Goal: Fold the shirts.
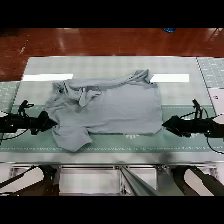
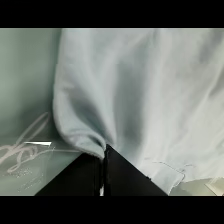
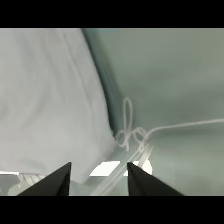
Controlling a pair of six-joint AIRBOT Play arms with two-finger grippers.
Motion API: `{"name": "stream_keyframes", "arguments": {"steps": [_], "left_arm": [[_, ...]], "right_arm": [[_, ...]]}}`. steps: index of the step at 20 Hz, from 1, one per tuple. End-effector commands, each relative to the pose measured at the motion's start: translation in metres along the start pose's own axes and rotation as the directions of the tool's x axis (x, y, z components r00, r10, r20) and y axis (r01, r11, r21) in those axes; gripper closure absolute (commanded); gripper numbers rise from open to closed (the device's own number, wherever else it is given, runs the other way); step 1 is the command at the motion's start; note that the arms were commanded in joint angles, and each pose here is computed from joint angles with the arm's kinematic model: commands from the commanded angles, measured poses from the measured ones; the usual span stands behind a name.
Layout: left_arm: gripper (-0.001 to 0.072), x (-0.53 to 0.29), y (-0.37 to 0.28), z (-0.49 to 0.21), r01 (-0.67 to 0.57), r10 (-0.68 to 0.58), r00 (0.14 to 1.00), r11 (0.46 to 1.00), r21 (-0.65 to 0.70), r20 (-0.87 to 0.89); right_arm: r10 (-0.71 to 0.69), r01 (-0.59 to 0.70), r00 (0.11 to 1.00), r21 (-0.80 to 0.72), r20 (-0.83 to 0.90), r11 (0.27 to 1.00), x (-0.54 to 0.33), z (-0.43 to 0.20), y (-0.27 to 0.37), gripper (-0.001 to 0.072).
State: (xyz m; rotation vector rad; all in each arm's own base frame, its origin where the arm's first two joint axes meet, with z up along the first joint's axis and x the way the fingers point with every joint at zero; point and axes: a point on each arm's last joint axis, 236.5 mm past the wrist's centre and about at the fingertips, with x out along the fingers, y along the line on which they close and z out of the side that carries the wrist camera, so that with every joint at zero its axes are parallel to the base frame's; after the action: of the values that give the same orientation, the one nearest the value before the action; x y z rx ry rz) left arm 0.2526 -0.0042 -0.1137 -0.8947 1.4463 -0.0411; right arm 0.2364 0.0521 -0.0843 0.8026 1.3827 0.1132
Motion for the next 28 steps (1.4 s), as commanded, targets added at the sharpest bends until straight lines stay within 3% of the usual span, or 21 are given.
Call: {"name": "stream_keyframes", "arguments": {"steps": [1,5,6,7,9,10,13,16,19,22,24,28], "left_arm": [[0.0690,0.001,-0.002,-0.001,-0.001,0.001,1.000,1.000,0.011,-0.005],[0.0690,0.001,-0.001,0.000,-0.002,0.003,1.000,1.000,0.007,-0.002],[0.0690,0.001,-0.001,0.001,-0.003,0.003,1.000,1.000,0.007,0.001],[0.0690,0.001,-0.002,0.001,0.001,-0.001,1.000,1.000,0.005,0.002],[0.0690,0.000,-0.014,0.005,0.045,-0.044,0.999,0.999,-0.007,0.016],[0.0690,-0.006,-0.028,0.012,0.089,-0.088,0.996,0.996,-0.007,0.035],[0.0690,-0.066,-0.102,0.059,0.288,-0.292,0.935,0.956,0.050,0.202],[0.0690,-0.192,-0.201,0.092,0.364,-0.483,0.757,0.871,0.329,0.440],[0.0691,-0.326,-0.283,0.062,0.207,-0.600,0.538,0.774,0.598,0.591],[0.0691,-0.420,-0.330,-0.002,-0.001,-0.673,0.355,0.694,0.720,0.649],[0.0691,-0.458,-0.339,-0.044,-0.159,-0.663,0.269,0.685,0.711,0.699],[0.0691,-0.489,-0.321,-0.112,-0.392,-0.568,0.135,0.722,0.570,0.812]], "right_arm": [[0.009,-0.008,1.000,0.007,-0.024,1.000,0.022,-0.007,0.008,0.0311],[0.021,-0.020,0.998,0.022,-0.053,1.000,0.048,0.001,0.018,0.0312],[0.024,-0.023,0.998,0.012,-0.064,1.000,0.053,0.004,0.025,0.0352],[0.031,-0.032,0.997,-0.003,-0.071,0.999,0.058,0.008,0.033,0.0419],[0.054,-0.061,0.996,-0.097,-0.073,0.993,0.061,0.022,0.060,0.0647],[0.068,-0.078,0.996,-0.170,-0.062,0.982,0.056,0.032,0.079,0.0678],[0.086,-0.049,0.993,-0.364,0.085,0.930,-0.006,0.090,0.142,0.0679],[0.144,0.128,0.884,-0.527,0.445,0.840,-0.149,0.146,0.223,0.0679],[0.265,0.266,0.711,-0.598,0.652,0.756,-0.287,0.132,0.285,0.0679],[0.390,0.320,0.585,-0.644,0.712,0.695,-0.377,0.075,0.320,0.0679],[0.447,0.344,0.524,-0.660,0.725,0.668,-0.415,0.033,0.326,0.0679],[0.486,0.374,0.456,-0.656,0.745,0.655,-0.453,-0.040,0.310,0.0679]]}}
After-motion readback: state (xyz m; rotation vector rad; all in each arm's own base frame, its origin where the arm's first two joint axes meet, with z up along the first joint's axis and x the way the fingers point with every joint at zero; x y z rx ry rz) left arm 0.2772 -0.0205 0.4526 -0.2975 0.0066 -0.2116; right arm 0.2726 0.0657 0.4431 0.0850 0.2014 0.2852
